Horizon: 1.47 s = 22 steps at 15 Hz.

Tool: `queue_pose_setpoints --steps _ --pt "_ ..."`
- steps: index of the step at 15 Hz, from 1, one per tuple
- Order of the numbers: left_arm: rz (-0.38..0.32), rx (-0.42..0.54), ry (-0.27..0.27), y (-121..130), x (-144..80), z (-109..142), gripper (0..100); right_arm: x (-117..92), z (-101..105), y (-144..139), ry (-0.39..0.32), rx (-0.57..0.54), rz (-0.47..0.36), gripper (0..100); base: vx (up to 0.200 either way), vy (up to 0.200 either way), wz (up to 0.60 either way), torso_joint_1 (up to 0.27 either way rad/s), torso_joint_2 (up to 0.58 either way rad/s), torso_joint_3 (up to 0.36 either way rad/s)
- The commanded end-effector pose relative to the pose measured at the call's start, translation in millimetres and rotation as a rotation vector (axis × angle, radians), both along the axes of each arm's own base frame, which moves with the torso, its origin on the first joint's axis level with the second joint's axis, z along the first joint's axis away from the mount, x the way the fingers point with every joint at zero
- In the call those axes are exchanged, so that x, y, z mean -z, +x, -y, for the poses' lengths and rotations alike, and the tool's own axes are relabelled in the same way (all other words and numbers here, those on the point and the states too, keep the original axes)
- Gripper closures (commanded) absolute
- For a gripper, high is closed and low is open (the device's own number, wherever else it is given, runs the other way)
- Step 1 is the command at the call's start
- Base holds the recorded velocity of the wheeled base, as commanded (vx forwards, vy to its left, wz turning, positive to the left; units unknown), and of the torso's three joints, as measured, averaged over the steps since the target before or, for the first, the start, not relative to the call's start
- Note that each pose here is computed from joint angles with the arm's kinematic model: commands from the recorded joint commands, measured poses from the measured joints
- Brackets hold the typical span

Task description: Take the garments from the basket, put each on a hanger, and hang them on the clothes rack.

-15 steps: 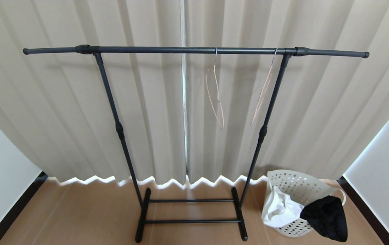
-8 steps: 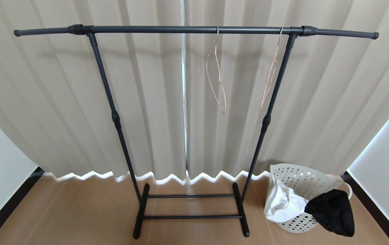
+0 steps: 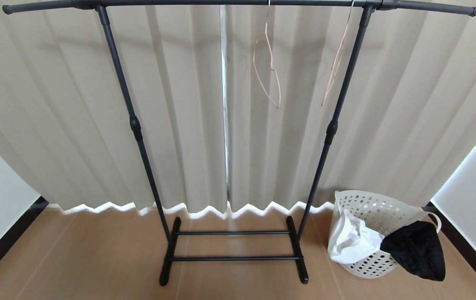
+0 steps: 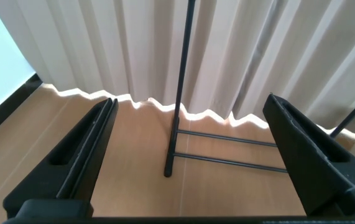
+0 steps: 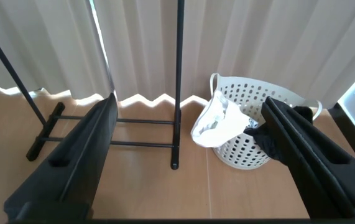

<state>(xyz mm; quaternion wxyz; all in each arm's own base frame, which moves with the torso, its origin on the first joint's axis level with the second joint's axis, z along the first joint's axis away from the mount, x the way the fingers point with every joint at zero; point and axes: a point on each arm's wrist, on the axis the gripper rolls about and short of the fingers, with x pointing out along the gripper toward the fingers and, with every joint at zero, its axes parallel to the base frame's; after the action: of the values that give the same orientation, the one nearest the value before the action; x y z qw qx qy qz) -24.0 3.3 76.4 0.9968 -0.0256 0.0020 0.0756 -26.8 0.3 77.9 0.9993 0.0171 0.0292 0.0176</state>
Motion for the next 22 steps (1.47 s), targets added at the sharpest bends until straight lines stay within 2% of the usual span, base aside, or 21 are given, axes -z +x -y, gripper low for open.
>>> queue_pose_setpoints --steps 1,12,19,22 --pt "-0.001 -0.001 0.000 0.1 0.0 0.0 0 0.0 0.0 0.0 0.000 -0.001 0.001 0 0.000 0.000 0.00 -0.149 0.50 0.344" --pt "-0.001 -0.001 0.000 0.1 0.0 0.0 0 0.2 0.0 0.0 -0.003 -0.001 0.000 0 0.000 0.000 0.00 -0.101 0.44 0.342" --pt "-0.001 -0.001 0.000 0.0 -0.3 0.0 0 0.2 0.0 0.0 -0.003 -0.001 0.000 0 0.000 0.000 0.00 -0.006 0.03 0.029" --pt "-0.001 0.001 0.000 0.0 -0.3 0.0 0 0.0 0.0 0.0 -0.003 -0.001 0.001 0 0.200 0.000 0.00 -0.006 0.00 0.006"
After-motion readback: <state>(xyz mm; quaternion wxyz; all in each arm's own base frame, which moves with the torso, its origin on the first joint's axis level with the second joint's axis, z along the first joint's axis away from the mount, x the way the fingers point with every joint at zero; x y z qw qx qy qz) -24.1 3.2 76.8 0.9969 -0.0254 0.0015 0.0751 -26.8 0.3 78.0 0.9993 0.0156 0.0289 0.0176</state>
